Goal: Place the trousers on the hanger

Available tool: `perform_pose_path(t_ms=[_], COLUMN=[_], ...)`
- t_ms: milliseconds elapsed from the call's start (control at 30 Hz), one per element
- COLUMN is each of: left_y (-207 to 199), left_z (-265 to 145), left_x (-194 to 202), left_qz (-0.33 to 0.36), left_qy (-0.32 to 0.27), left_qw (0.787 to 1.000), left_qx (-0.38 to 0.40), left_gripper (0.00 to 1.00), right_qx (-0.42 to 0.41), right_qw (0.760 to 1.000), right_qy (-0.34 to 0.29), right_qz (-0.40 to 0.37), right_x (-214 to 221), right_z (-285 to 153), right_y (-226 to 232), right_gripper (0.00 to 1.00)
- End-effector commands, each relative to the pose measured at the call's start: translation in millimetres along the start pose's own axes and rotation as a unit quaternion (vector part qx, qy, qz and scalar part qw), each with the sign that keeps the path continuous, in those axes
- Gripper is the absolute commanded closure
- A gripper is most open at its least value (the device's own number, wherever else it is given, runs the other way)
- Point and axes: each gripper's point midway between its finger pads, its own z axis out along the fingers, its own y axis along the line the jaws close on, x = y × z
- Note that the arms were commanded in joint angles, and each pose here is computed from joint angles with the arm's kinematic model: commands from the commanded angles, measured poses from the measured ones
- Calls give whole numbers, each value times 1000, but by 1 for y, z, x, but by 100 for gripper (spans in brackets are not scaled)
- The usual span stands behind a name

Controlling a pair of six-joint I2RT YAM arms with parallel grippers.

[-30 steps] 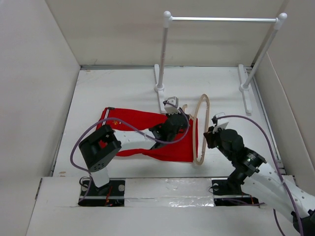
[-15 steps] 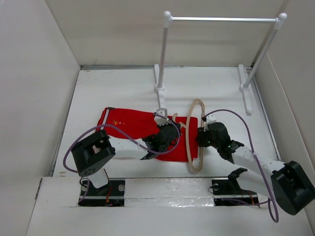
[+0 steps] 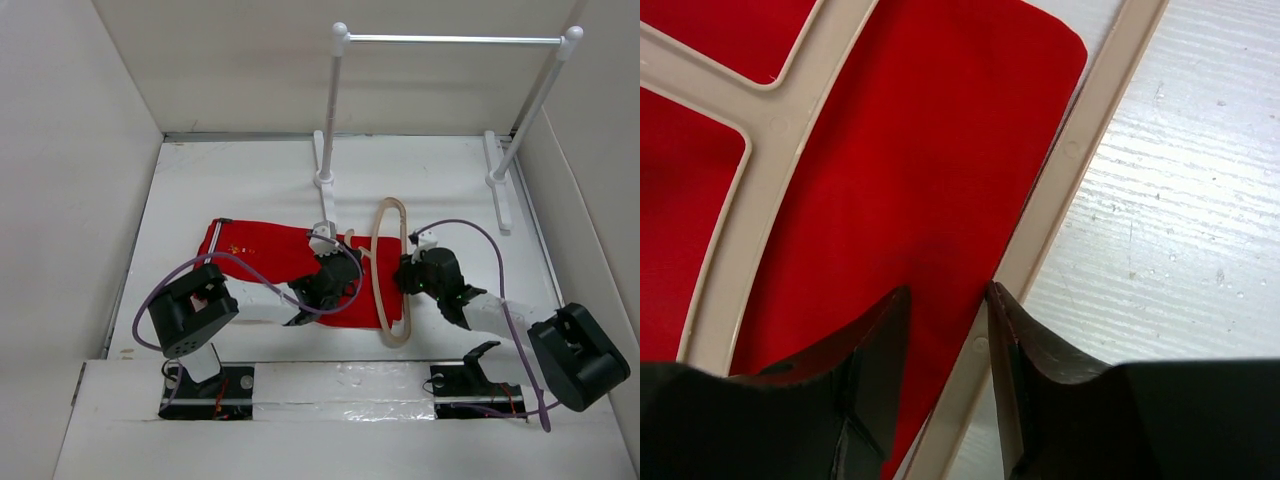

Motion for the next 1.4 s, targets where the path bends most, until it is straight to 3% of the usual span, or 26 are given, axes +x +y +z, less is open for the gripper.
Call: perform_pose_path(t_ms=[0,33,67,100,233,467,600,833,1000,1367], left_y=[7,3,2,4,9,17,20,31,49,43], left_z=[2,2,3,5,6,1,-7,-15,-22,-38], left_x=[18,21,25,30,34,15,3,-6,-11,-38], left_qz=[32,27,28,34,34,57,67,85,100,148], left_qy=[27,32,37,42,44,22,11,2,-5,-30], left_qw=[999,999,999,998,998,998,998,996,994,988], left_qx=[2,13,17,13,8,-3,-3,-15,-37,-38], left_gripper=[100,100,100,100,100,100,100,100,100,100], right_qx=[-28,-36,-37,-37,-40,44,110,142,207,221], right_qw=[999,999,999,999,999,992,986,977,961,951], right_qy=[-12,-8,-7,-6,-37,-115,-123,-157,-173,-189], right_qz=[11,9,6,6,6,7,22,39,63,104], right_x=[0,0,0,-1,-17,-69,-79,-99,-113,-130], right_z=[5,6,6,6,-4,-48,-70,-99,-122,-125], right_y=[9,12,12,13,15,-23,-66,-112,-158,-200], right_gripper=[62,66,83,89,100,100,100,100,100,100])
